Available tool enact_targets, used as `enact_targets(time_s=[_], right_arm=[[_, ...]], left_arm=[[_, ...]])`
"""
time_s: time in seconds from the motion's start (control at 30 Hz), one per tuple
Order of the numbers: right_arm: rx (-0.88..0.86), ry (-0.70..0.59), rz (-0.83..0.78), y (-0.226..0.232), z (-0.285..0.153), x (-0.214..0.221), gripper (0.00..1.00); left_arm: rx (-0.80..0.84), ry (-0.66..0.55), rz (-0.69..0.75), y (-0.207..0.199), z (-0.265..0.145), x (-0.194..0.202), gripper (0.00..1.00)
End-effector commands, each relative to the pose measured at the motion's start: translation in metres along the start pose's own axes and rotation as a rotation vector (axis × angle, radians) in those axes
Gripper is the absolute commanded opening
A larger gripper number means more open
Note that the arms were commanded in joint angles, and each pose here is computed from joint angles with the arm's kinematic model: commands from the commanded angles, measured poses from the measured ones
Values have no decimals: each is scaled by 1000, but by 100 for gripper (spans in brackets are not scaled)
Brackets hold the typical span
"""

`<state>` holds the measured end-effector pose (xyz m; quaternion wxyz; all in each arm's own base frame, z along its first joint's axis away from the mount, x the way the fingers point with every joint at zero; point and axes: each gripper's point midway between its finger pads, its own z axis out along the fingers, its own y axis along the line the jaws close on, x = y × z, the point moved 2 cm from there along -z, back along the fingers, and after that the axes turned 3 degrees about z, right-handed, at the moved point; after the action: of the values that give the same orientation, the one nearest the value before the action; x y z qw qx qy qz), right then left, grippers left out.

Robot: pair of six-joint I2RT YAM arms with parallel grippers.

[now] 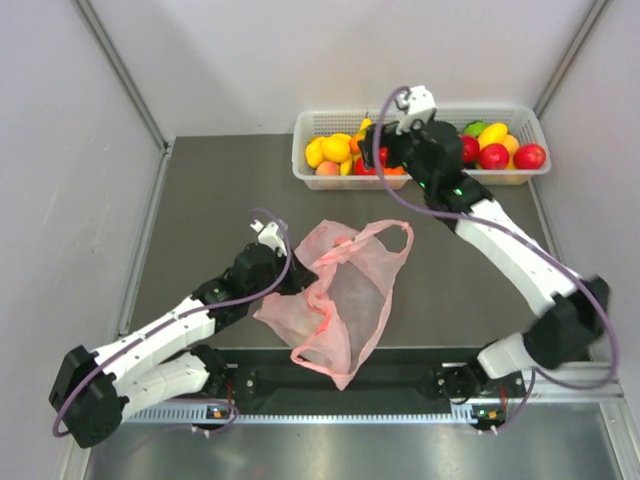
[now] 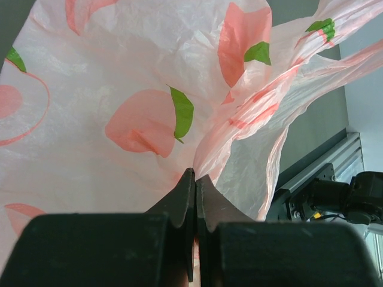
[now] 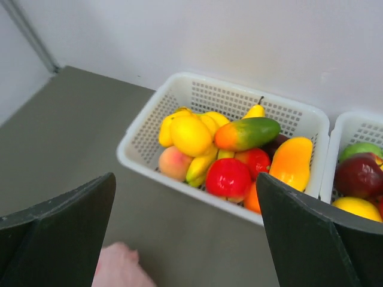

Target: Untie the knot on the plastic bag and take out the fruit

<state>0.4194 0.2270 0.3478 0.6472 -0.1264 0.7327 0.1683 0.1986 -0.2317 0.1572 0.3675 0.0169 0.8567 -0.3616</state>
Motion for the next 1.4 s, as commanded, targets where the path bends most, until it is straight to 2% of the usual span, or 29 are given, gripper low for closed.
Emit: enact_targets(time_s=[0.0,0.07,0.1,0.17,0.2,0.23,0.27,0.37,0.4,0.47,0.5,0.63,0.73,0.77,0.83,0.87,0.93,1.03,1.2,1.37], right_arm=[[-129,96,44,26,-64,36,100],[-243,102,40,54,-108,43,100],[-271,160,45,61,-122,70,97],[-391,154,51,93,-160,77,91],[-416,198,66,100,-171,100,82],[-476,211,68,117,-185,109,77],[-493,226,76,120,-194,123,66],[-462,266,85,124,-203,145,46],[-408,285,87,117,-201,159,26],[-370,325,82,113,-199,180,6],[-367,325,96,115,-197,183,5],[-399,409,81,130,-190,214,11],[-466,442,99,151,-186,231,27],[-487,454,111,158,-187,237,44],[-555,450,130,177,-186,243,63],[-589,458,140,183,-188,247,81],[-669,456,161,197,-192,248,97],[-742,444,183,215,-192,250,100],[-655,464,122,224,-170,269,100],[-654,485,83,249,-169,282,100]], left_arm=[[58,-20,19,-16,-1,-11,0],[63,-19,21,-17,-1,-12,0],[64,-16,24,-18,-1,-12,0],[60,-15,30,-21,-3,-15,0],[59,-12,31,-21,-5,-16,0],[66,-20,32,-26,-8,-20,0],[71,-24,34,-28,-11,-23,0],[78,-40,44,-36,-22,-32,0],[66,-30,43,-34,-25,-31,0],[67,-48,39,-37,-32,-36,0],[66,-49,37,-37,-34,-36,0],[77,-41,11,-40,-45,-34,0],[100,-52,-3,-47,-54,-39,0],[103,-57,-4,-48,-56,-40,0],[108,-67,-4,-50,-58,-42,0],[97,-64,-5,-48,-59,-41,0],[89,-52,-4,-45,-57,-38,0],[67,-41,-6,-38,-53,-32,0],[25,-17,-6,-21,-47,-18,0],[10,-5,-17,-12,-47,-8,0]])
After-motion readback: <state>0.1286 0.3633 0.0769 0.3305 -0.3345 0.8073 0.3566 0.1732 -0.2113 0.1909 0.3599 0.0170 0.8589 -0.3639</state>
